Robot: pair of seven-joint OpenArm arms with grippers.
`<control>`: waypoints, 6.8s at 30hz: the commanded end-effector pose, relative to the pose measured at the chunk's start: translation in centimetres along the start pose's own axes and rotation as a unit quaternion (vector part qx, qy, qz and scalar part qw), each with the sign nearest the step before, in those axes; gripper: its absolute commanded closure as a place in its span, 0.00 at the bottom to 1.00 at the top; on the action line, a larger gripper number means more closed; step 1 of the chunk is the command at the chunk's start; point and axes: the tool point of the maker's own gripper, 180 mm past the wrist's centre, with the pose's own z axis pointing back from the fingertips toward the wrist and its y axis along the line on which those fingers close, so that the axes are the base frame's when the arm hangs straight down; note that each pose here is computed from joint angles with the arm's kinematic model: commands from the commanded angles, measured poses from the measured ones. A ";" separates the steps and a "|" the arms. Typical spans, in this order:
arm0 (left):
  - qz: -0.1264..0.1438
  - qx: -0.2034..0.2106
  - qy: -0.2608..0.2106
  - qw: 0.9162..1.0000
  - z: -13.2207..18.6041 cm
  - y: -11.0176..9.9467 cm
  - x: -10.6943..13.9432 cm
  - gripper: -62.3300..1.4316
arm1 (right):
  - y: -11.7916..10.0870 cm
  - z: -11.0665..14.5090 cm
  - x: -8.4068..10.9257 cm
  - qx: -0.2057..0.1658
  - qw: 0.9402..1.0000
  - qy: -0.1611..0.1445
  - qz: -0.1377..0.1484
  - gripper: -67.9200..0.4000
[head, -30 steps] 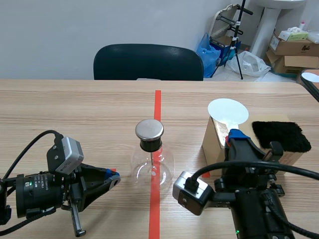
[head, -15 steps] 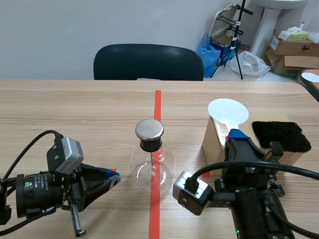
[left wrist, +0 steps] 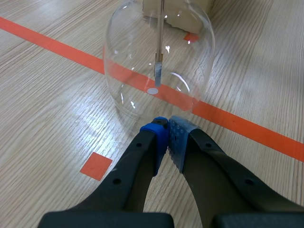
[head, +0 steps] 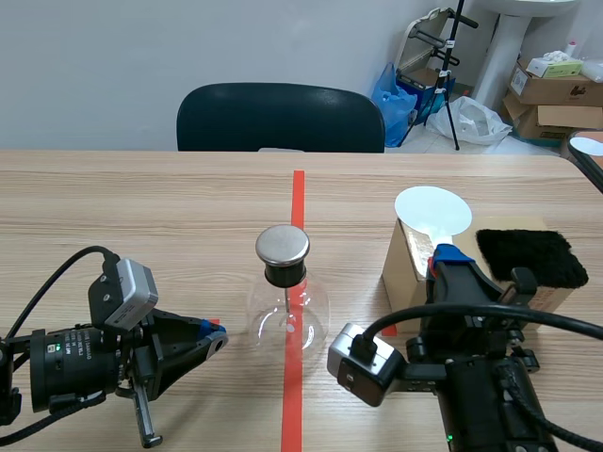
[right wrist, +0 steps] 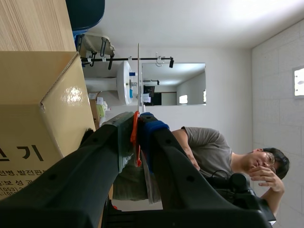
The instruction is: Do the electroscope experiment
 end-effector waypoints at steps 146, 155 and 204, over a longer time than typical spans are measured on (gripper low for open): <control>-0.001 0.000 -0.023 1.000 -0.4 0.0 1.2 0.95 | -0.8 2.5 9.7 -0.016 0.959 -0.284 0.002 0.98; -0.001 0.000 -0.023 1.000 -0.4 0.0 1.2 0.95 | -0.8 2.5 9.7 -0.016 0.959 -0.284 0.002 0.98; -0.001 0.000 -0.023 1.000 -0.4 0.0 1.3 0.95 | -0.8 -0.4 -0.6 -0.016 1.000 0.012 -0.003 0.98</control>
